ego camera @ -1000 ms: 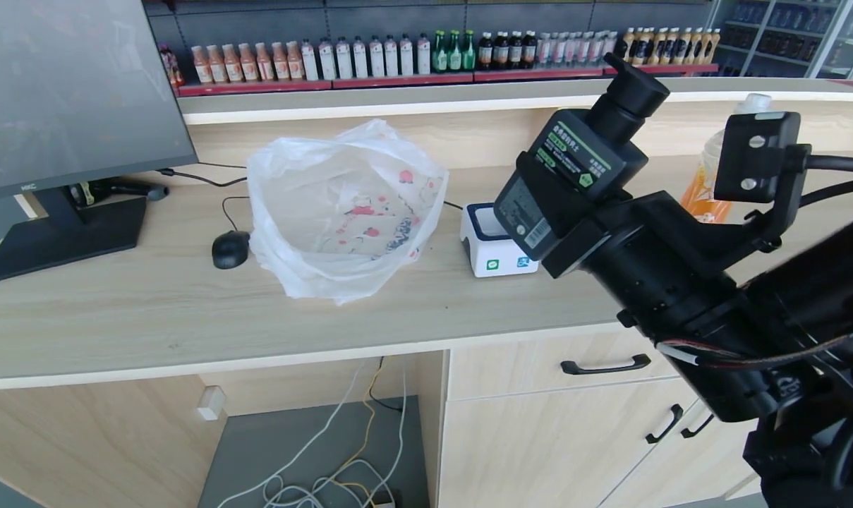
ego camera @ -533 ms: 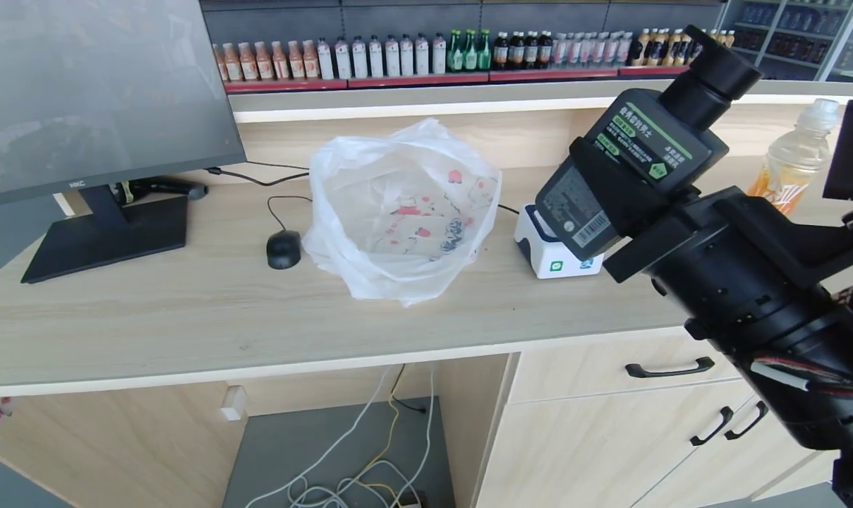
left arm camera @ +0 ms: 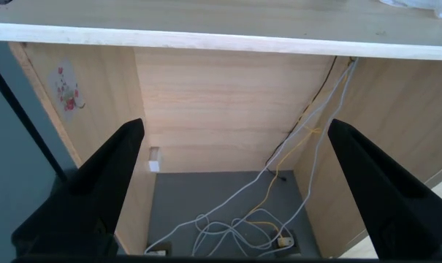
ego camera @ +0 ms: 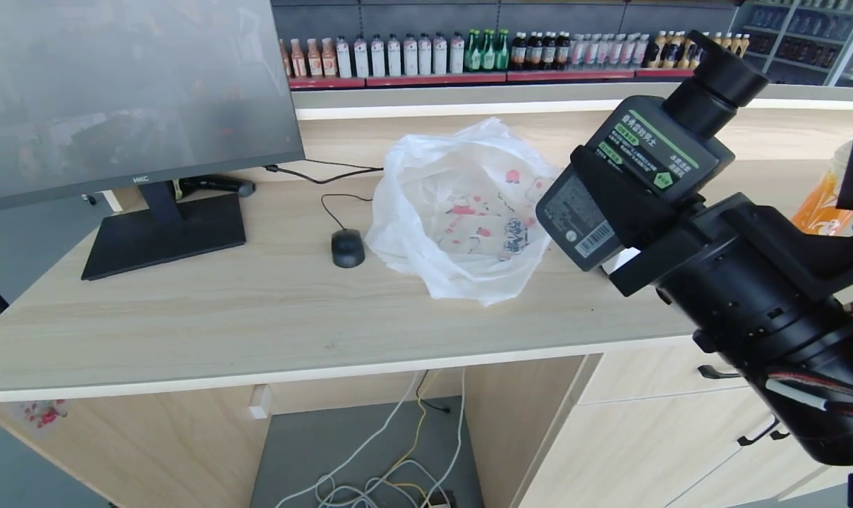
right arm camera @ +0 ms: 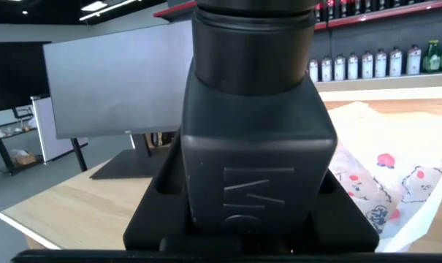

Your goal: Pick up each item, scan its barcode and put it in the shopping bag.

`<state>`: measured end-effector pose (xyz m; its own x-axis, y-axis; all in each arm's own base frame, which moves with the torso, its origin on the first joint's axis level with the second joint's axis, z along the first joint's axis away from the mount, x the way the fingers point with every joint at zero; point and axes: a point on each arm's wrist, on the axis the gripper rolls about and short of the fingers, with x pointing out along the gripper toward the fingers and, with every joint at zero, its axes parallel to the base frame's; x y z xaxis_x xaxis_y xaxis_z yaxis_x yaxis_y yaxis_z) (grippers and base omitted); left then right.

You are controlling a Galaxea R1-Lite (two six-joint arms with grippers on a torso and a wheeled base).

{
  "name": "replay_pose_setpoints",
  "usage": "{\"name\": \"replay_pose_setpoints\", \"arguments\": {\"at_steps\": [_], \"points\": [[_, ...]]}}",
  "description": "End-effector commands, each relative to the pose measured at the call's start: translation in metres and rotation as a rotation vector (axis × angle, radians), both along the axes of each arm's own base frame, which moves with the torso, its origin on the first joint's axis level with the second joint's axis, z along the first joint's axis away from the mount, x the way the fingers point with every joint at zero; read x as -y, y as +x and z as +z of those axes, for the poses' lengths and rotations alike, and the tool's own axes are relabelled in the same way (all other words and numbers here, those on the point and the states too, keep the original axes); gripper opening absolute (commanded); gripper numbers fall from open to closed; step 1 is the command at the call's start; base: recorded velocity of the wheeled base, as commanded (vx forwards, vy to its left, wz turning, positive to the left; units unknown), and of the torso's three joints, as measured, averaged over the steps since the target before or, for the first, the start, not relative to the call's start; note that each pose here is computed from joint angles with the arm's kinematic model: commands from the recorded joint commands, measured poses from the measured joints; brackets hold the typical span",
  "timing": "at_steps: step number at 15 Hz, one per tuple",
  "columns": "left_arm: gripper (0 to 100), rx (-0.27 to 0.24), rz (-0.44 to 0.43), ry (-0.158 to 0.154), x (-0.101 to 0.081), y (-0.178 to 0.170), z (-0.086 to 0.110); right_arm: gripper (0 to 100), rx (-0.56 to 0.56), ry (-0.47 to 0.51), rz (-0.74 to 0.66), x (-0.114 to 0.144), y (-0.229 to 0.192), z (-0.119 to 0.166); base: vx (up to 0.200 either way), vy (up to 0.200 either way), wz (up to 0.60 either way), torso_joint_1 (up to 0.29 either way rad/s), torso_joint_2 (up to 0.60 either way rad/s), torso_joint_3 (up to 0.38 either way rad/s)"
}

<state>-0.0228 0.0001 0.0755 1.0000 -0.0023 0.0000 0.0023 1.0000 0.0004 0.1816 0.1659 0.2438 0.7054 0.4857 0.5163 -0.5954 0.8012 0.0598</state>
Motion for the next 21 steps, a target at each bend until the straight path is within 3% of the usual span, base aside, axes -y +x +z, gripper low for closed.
{"name": "replay_pose_setpoints", "arguments": {"at_steps": [1,5,10,12,14,18,21], "points": [[100,0.0,0.001,0.0,0.0,0.0,0.0,0,-0.008,-0.009,-0.001,-0.003,0.003,-0.003,0.0,0.0,0.0,0.0,0.0,0.0],[100,0.0,0.002,0.0,0.0,0.0,0.0,0,-0.002,-0.018,0.014,-0.014,0.007,-0.004,0.0,0.0,0.0,0.0,0.0,0.0],[100,0.0,0.001,0.0,0.0,0.0,0.0,0,-0.001,-0.058,0.08,-0.053,0.037,-0.018,0.0,0.0,0.0,0.0,0.0,0.0],[100,0.0,0.002,0.0,0.0,0.0,0.0,0,0.022,-0.046,0.098,-0.062,0.044,-0.009,0.0,0.0,0.0,0.0,0.0,0.0],[100,0.0,0.001,0.001,0.0,0.0,0.0,0,-0.063,-0.06,0.114,-0.071,0.057,0.0,0.0,0.0,0.0,0.0,0.0,0.0],[100,0.0,0.002,0.001,0.0,0.0,0.0,0,-0.121,-0.102,0.074,-0.081,0.091,0.017,0.0,0.0,0.0,0.0,0.0,0.0],[100,0.0,0.001,0.0,0.0,0.0,0.0,0,-0.172,-0.047,0.052,-0.085,0.129,0.01,0.0,0.0,0.0,0.0,0.0,0.0]]}}
